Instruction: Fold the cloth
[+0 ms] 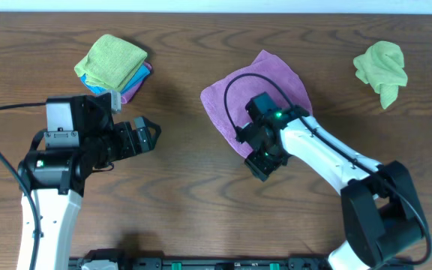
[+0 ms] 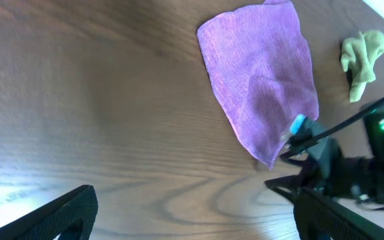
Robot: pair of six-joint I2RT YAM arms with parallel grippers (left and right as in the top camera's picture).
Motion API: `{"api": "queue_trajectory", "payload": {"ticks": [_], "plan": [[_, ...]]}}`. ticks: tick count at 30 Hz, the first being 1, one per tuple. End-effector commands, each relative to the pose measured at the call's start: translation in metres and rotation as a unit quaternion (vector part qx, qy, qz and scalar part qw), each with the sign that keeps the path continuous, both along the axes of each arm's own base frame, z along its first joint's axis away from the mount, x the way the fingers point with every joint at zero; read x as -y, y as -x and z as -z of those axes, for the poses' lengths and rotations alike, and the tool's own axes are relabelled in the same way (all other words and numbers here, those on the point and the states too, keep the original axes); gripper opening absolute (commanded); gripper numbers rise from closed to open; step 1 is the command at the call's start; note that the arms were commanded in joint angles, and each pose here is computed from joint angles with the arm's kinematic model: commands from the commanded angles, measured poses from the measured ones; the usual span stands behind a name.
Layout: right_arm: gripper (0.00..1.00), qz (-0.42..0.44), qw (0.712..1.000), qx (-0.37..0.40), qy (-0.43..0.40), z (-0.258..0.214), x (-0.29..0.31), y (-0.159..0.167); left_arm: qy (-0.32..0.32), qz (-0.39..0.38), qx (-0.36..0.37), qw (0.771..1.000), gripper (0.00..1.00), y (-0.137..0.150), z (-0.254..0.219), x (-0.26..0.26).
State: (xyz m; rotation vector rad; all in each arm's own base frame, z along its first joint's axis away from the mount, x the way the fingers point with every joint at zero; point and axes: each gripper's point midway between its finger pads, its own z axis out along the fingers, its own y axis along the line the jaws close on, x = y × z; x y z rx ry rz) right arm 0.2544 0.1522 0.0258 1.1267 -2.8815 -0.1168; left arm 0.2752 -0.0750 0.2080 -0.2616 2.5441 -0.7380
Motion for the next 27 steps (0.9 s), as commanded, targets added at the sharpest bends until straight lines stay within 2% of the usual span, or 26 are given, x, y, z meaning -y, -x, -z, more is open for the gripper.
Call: {"api": "queue_trajectory", "payload": {"ticks": [1, 9, 13, 16, 18, 27], "plan": [[0.63, -0.011, 1.000, -0.004, 0.020, 0.010, 0.005, 0.003, 0.033, -0.025, -0.023, 0.999, 0.95, -0.003, -0.003, 0.005], [0.59, -0.007, 1.000, 0.000, 0.029, 0.026, 0.005, -0.004, 0.048, -0.034, -0.041, 0.997, 0.95, -0.004, 0.001, 0.007], [0.48, -0.006, 1.000, 0.002, 0.027, 0.032, 0.003, -0.007, 0.048, -0.034, -0.041, 0.997, 0.95, -0.004, 0.001, 0.007], [0.27, 0.002, 1.000, 0.012, 0.022, 0.033, 0.000, -0.012, 0.048, -0.034, -0.041, 0.997, 0.95, -0.004, 0.001, 0.007], [0.02, -0.003, 1.000, 0.009, 0.012, 0.032, -0.007, -0.010, 0.048, -0.034, -0.041, 0.997, 0.95, -0.004, 0.001, 0.007], [0.01, -0.080, 0.992, -0.009, -0.092, 0.027, -0.098, 0.033, 0.042, -0.037, -0.040, 0.998, 0.95, -0.005, 0.002, 0.005]]}}
